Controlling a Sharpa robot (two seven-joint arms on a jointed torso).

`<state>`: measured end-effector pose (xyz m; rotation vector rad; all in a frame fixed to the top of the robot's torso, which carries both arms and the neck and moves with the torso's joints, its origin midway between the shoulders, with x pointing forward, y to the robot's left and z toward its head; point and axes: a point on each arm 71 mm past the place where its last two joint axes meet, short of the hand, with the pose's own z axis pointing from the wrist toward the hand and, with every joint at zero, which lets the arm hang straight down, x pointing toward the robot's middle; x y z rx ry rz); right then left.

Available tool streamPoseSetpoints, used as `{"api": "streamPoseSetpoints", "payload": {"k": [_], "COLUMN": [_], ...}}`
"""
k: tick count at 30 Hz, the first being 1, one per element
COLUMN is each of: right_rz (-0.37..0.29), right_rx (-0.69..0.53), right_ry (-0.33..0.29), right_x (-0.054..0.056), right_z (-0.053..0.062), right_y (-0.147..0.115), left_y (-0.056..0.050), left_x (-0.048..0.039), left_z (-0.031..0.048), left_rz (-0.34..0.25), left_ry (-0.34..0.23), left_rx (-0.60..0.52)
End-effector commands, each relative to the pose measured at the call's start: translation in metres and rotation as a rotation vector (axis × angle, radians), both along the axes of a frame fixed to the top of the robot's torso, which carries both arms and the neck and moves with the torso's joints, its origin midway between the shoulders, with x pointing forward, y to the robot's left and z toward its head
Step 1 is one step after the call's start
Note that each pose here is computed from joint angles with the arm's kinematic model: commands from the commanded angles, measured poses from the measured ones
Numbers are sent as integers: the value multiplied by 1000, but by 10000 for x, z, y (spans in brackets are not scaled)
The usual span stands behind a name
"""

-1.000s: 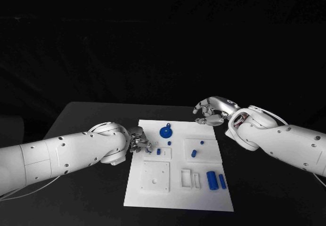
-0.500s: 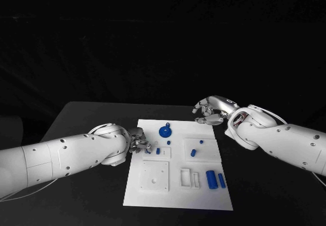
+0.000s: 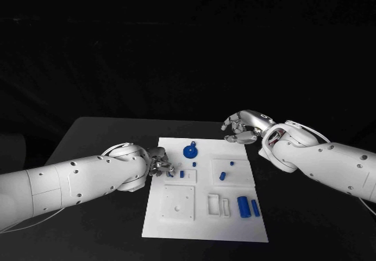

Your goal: Assemble the parts on the task board

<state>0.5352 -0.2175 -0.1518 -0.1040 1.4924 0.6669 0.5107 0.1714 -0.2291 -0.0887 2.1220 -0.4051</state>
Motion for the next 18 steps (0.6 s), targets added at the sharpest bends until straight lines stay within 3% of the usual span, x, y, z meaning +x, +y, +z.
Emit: {"api": "streamPoseSetpoints", "payload": {"k": [1,18], "right_rz": [8,9], "right_rx": [-9,-9], "right_ry": [5,7], "right_x": [-3,-3], "right_z": [-5,-6], "right_y": [4,9], "left_y": [-20,-40], "left_x": [-7,-47], "left_z": [-9,-47], "left_rz": [-12,-38], "left_ry": [-9,34], "left_rx": [8,45]}}
